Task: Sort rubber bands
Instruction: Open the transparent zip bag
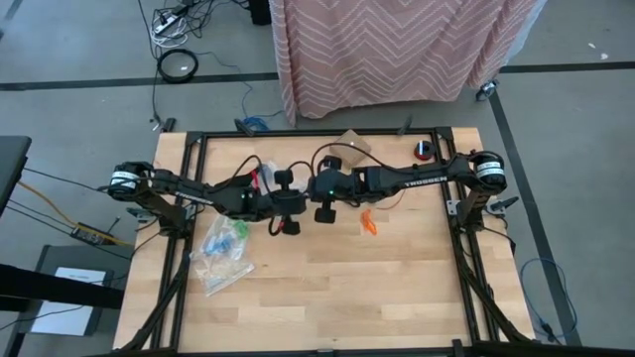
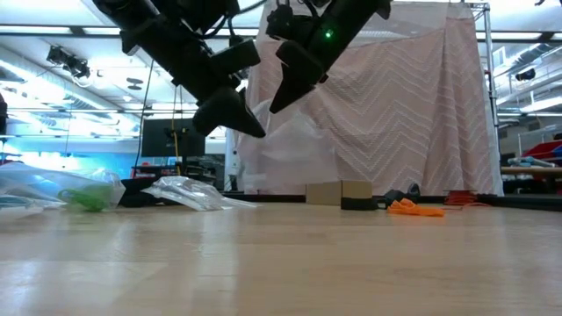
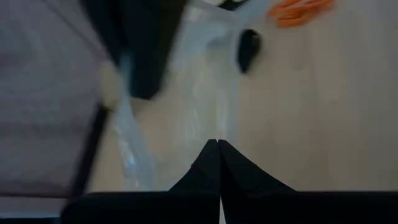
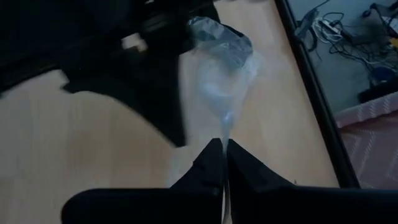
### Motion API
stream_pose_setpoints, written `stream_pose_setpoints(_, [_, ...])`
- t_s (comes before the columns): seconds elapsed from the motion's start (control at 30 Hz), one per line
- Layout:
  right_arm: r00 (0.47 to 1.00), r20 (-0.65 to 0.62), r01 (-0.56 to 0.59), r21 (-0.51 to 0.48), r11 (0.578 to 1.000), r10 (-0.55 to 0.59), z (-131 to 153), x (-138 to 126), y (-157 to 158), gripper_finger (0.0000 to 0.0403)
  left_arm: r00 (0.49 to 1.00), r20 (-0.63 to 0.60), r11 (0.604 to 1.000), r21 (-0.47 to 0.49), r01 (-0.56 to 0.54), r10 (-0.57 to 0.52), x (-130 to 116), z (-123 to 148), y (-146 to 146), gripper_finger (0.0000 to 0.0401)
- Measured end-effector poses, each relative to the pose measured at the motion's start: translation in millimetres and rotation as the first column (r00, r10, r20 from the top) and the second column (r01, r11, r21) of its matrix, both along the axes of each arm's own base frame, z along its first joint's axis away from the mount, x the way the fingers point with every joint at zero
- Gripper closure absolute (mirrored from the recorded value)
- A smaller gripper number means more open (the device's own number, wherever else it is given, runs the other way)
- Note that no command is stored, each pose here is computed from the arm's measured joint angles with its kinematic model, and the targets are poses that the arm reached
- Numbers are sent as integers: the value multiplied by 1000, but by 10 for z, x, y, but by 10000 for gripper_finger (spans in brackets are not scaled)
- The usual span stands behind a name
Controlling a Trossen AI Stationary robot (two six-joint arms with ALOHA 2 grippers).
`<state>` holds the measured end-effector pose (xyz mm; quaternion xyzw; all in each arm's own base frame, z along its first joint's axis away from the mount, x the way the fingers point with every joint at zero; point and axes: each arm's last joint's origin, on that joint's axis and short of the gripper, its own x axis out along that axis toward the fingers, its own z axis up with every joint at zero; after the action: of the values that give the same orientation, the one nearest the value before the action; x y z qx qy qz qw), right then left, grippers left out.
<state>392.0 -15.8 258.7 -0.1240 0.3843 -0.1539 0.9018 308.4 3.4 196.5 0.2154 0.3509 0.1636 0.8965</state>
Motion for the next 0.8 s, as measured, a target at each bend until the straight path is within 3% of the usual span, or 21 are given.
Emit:
stream_pose_setpoints(0.27, [1000,0,29,-29,999,-29,2,-4,-10,403,999,-46,986,-169,8,-16,-55,-78,-80,401])
stream_pose_setpoints(0.57, [1000,-4,28,-23,999,-28,-6,-7,-14,403,995,-28,957,-279,84,-96,-77,-80,-373,401])
stream_pose_setpoints(0.8, [997,-18,75,-56,996,-76,-8,-28,-52,403,975,-72,919,-355,171,-209,-37,92,-607,401])
